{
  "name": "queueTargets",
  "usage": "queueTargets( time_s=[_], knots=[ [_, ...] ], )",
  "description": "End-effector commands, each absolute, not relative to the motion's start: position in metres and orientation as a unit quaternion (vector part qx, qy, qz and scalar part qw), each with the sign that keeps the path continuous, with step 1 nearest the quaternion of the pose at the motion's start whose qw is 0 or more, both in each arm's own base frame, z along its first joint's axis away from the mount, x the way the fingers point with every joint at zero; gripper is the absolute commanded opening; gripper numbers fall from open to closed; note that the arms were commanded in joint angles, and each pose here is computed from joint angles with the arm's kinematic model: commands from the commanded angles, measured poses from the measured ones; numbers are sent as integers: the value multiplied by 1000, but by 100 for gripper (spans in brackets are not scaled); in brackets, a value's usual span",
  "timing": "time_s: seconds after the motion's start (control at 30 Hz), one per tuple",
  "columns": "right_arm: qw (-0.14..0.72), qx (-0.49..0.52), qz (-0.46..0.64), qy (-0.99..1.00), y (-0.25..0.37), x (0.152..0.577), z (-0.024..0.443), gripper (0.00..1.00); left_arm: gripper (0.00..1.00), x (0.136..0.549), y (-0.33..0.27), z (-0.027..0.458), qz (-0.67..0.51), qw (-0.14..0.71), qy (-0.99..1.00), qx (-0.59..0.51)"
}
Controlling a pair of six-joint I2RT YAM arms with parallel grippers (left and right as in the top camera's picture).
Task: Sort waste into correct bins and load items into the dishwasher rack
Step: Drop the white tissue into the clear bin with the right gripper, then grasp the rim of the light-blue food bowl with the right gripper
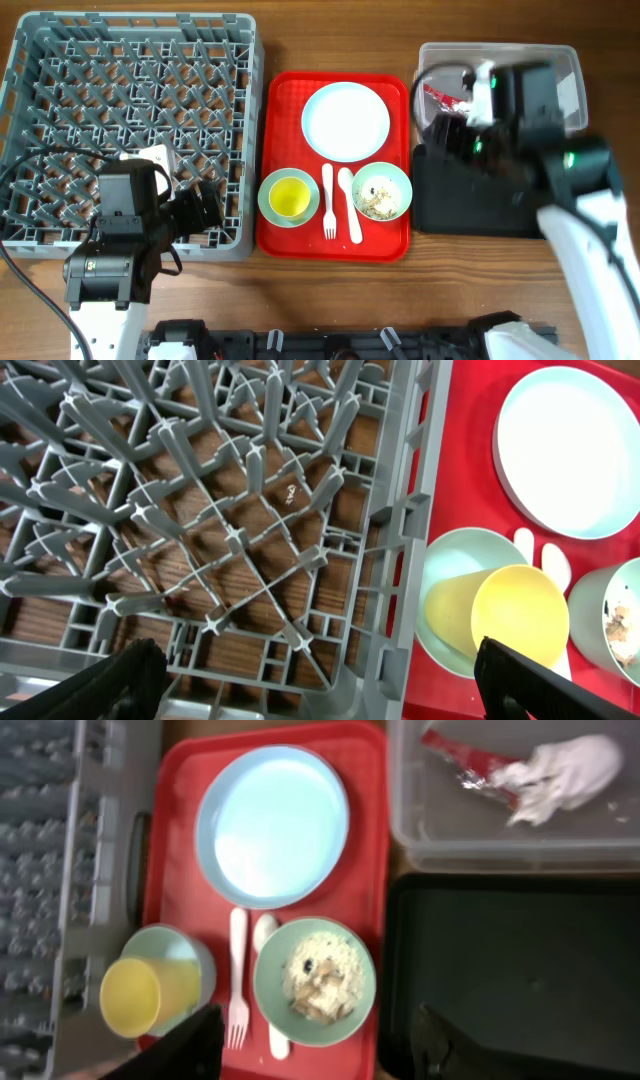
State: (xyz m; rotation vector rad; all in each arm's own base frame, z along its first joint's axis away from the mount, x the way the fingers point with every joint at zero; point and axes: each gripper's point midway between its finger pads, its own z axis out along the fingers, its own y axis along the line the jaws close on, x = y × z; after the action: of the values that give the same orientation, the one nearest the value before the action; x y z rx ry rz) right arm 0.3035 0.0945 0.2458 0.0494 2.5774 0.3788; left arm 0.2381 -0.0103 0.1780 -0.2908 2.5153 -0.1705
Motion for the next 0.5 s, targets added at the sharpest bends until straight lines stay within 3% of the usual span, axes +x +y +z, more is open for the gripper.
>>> queueTargets(
  time_s=[0.0,0.1,0.2,0.47],
  knots=[
    [272,-56,168,946,132,278,221,64,100,241,-14,186,-70,308,944,-99],
    [237,-113,175,949,171,272,185,65,100,241,-14,186,-70,308,944,-99],
    [193,-139,162,958,196,272,151,54,100,241,-14,186,-70,308,944,-99],
    [81,-58,128,987,219,279,57,44,100,241,-13,186,-70,308,944,-99]
  ],
)
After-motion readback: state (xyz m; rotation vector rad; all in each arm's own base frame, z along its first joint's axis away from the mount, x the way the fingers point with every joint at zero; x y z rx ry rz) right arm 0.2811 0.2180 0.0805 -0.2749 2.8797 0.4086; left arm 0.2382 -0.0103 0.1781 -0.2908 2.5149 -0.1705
